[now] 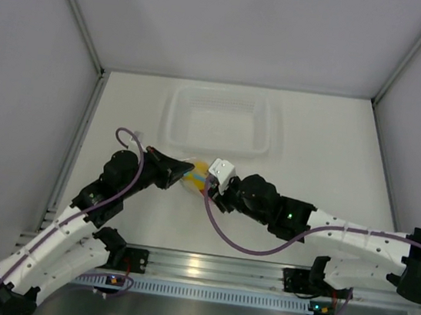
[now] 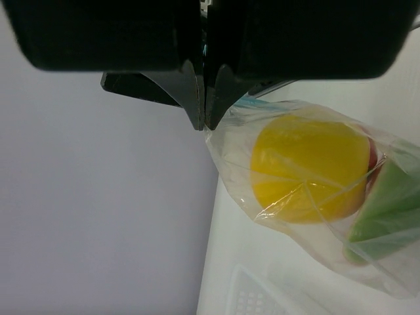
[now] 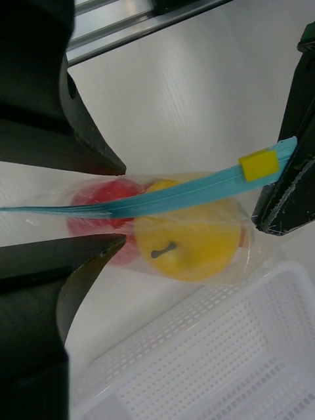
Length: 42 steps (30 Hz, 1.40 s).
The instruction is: Open the zip-top bag and remove the fake food
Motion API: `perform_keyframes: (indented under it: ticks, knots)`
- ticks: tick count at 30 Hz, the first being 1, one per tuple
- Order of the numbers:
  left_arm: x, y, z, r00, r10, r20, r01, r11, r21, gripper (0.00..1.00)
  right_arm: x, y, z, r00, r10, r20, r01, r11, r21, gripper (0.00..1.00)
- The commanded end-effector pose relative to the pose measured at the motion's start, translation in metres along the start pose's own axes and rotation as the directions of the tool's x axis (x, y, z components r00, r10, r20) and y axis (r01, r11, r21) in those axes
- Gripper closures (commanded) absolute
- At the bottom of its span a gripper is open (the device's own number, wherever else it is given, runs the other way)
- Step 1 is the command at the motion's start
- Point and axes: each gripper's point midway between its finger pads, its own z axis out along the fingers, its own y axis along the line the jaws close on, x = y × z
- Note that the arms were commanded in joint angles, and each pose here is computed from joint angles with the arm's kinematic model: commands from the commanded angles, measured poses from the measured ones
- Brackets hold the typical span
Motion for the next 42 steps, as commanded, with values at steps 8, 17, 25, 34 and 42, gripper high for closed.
perform_keyframes:
  ticks: [8, 17, 25, 34, 42]
  knots:
    - [0.001, -0.048, -0.018, 1.0, -0.005, -0.007, 0.006, 0.991, 0.131, 1.0, -0.037, -0.013, 0.004, 0.991, 0.009, 0.135, -0.017, 0.998, 0.06, 1.0]
    - [-0.002, -0.066, -0.023, 0.984, 0.178, 0.026, -0.179, 0.968, 0.175, 0.68, -0.054, -0.008, -0.027, 0.985, 0.014, 0.173, -0.012, 1.0, -0.01, 1.0]
    - [-0.02, -0.091, -0.024, 0.897, 0.415, 0.154, -0.438, 0.882, 0.174, 0.08, -0.045, -0.006, -0.057, 0.994, 0.04, 0.101, -0.035, 0.998, -0.053, 1.0]
    - [0.038, -0.127, -0.059, 0.491, 0.835, 0.25, -0.791, 0.307, 0.53, 0.03, -0.047, 0.024, -0.109, 0.995, 0.079, 0.054, -0.061, 0.96, -0.274, 1.0]
    - [0.086, -0.107, -0.093, 0.274, 0.874, 0.401, -0.686, -0.115, 0.718, 0.05, -0.05, 0.034, -0.135, 0.998, 0.063, 0.025, -0.05, 0.932, -0.36, 1.0]
